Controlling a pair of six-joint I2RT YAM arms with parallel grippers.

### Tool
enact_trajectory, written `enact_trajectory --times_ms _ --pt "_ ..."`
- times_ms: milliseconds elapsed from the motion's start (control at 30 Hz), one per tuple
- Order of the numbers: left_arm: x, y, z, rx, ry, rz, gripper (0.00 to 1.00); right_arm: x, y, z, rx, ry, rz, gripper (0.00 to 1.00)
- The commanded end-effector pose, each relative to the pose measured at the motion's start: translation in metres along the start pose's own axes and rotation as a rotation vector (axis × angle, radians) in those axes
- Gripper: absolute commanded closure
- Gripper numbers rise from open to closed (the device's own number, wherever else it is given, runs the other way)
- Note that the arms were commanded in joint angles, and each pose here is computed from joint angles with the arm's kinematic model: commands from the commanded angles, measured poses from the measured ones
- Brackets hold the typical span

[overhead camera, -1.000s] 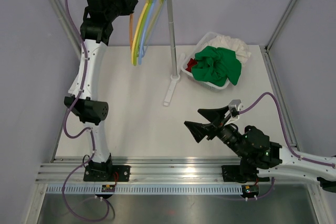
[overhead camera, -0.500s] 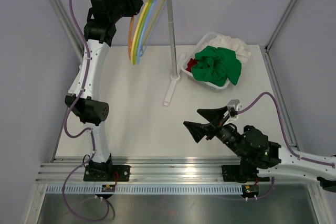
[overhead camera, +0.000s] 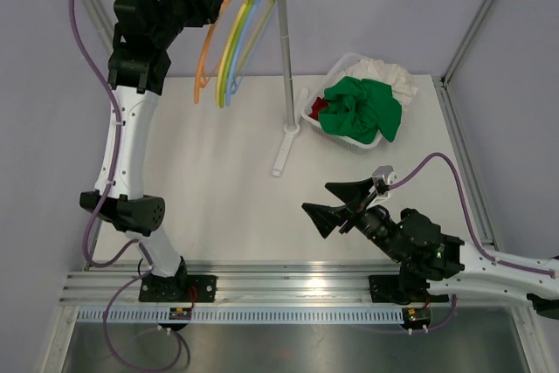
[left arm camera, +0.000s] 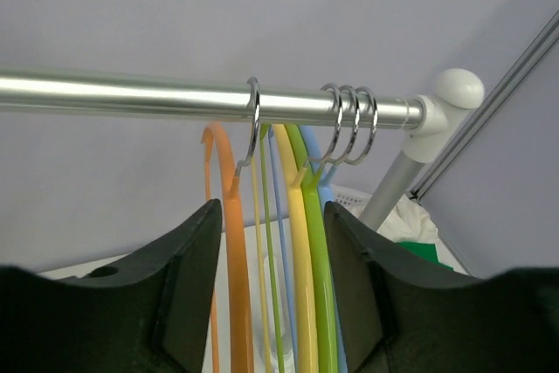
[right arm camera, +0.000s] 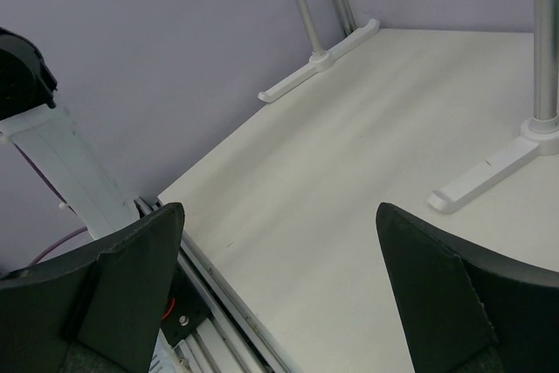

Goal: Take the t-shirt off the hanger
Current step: Hang the hanger back to the clothesline with the left arm

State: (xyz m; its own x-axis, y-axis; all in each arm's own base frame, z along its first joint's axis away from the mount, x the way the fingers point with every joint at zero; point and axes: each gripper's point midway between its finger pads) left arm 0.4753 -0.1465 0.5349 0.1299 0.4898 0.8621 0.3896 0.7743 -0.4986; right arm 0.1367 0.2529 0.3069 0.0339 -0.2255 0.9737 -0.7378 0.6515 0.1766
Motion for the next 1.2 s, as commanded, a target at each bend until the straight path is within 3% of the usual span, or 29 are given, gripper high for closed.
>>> enact_trajectory --times_ms 0,133,167,200,267,467,500,533,733,800,867,900,967,1067,1167 --pt "0.015 -0.008 0.015 -0.003 -0.065 0.008 0.45 0.023 0.01 -0.002 0.037 -0.045 -0.031 0.0" --pt "0.006 0.003 0.032 0.041 -0.086 0.021 0.37 0.022 0.008 -0.001 0.027 -0.042 -0.024 0.0" --pt "0.021 -0.008 0.047 0.022 -0.138 0.016 0.36 0.022 0.007 -0.001 0.018 -0.041 -0.022 0.01" --pt "0.004 0.005 0.046 0.051 -0.116 0.024 0.34 0.023 0.005 -0.001 0.01 -0.042 -0.021 0.01" --pt "0.021 -0.009 0.068 0.012 -0.198 0.012 0.22 0.026 0.0 -0.001 -0.014 -0.049 -0.015 0.0" --pt "-0.012 0.012 0.103 0.067 -0.203 0.052 0.01 0.033 -0.021 0.004 -0.114 -0.064 0.004 0.0" --pt "-0.006 0.003 0.122 0.044 -0.239 0.063 0.01 0.034 -0.024 0.005 -0.129 -0.07 0.008 0.01" --pt "-0.032 0.019 0.124 0.072 -0.204 0.077 0.01 0.037 -0.028 0.008 -0.143 -0.082 0.008 0.0" --pt "-0.06 0.015 0.183 0.019 -0.245 0.115 0.01 0.05 -0.04 0.022 -0.155 -0.177 0.043 0.01" --pt "-0.092 0.022 0.192 -0.009 -0.209 0.143 0.01 0.05 -0.047 0.026 -0.173 -0.211 0.056 0.01" --pt "-0.098 0.012 0.216 -0.078 -0.248 0.148 0.01 0.041 -0.053 0.027 -0.202 -0.21 0.077 0.01" --pt "-0.126 0.025 0.218 -0.064 -0.208 0.171 0.01 0.04 -0.056 0.028 -0.218 -0.214 0.082 0.0" --pt "-0.145 0.031 0.236 -0.088 -0.228 0.183 0.01 0.037 -0.067 0.029 -0.276 -0.218 0.097 0.0" --pt "-0.155 0.029 0.258 -0.13 -0.27 0.187 0.01 0.032 -0.078 0.029 -0.349 -0.211 0.127 0.0" --pt "-0.182 0.039 0.264 -0.161 -0.266 0.203 0.01 0.025 -0.086 0.028 -0.404 -0.203 0.148 0.0"
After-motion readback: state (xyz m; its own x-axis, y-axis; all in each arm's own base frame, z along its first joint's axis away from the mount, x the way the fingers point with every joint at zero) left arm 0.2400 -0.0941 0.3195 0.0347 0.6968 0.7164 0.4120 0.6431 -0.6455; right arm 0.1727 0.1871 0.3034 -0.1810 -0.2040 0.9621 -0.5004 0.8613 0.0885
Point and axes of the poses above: each gripper's point midway between its finger pads, its own z axis back along the fingers, its own y axis along the line the jaws close on, x = y × z, and after that the axes turned 14 degrees about z, right-handed
